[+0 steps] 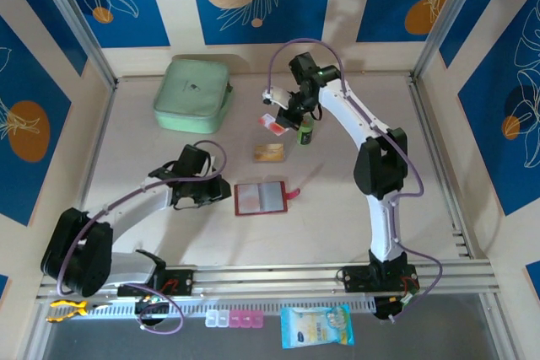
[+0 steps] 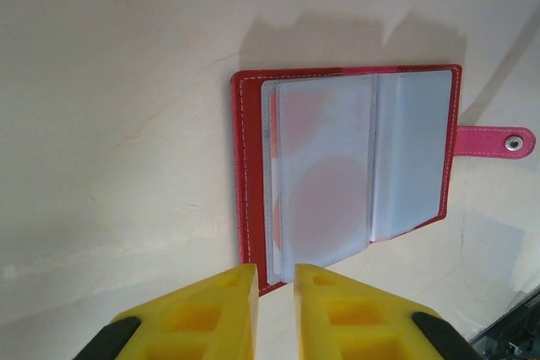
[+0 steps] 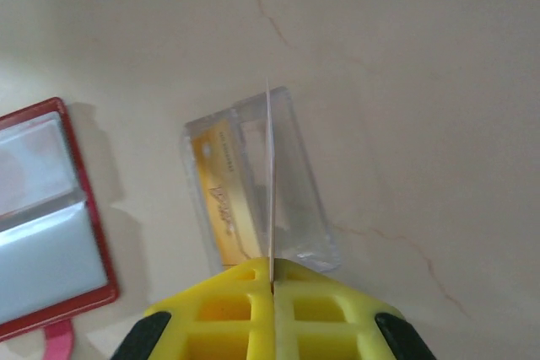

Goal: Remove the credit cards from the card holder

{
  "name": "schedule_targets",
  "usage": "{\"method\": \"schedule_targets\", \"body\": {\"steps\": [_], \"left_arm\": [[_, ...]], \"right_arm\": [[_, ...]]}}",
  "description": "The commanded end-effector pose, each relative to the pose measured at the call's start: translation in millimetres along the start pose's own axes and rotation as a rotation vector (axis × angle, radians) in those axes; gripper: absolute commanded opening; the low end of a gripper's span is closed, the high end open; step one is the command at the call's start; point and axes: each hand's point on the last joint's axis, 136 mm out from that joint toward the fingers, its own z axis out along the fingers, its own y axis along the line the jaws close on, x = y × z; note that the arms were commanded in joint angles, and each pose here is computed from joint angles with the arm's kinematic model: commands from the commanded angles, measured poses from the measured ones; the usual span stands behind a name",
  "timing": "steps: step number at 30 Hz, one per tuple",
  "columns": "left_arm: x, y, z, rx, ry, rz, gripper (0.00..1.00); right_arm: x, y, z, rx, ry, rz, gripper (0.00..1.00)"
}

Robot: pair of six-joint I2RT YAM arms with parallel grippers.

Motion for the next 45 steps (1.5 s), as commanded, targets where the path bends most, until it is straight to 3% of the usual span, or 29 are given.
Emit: {"method": "schedule_targets", "body": {"steps": [1, 15, 21, 25, 32, 37, 45], "left_arm": [[7.8, 14.8, -4.1, -0.042, 0.013, -0.007, 0.19], [9.1, 18.4, -11.5, -0.043, -0.003, -0.021, 0.19], [8.5, 15.3, -11.0, -0.033, 0.014, -0.015, 0.19], [8.4, 14.5, -10.5, -0.032, 0.021, -0.012, 0.19], [5.8, 12.7, -10.0, -0.027, 0.017, -0.012, 0.19], [7.3, 13.5, -8.6, -0.021, 0.02, -0.013, 0.2], [4.0, 5.4, -2.3, 0.032, 0.017, -0.014, 0.2]], "right_arm": [[4.6, 3.9, 2.5, -0.062, 0.019, -0.045, 0.0], [19.9, -3.6, 44.8, -0.119, 0.065, -0.039, 0.01], [26.6, -6.3, 54.2, -0.113, 0.088, -0.026, 0.17], [21.8, -25.2, 52.6, -0.021, 0.085, -0.005, 0.23], [-0.7, -40.3, 43.0, 0.065, 0.011, 0.028, 0.23], [-2.8, -37.9, 55.3, 0.081, 0.028, 0.037, 0.22], [-18.6, -12.7, 45.7, 0.108, -0.008, 0.198, 0.17]]}}
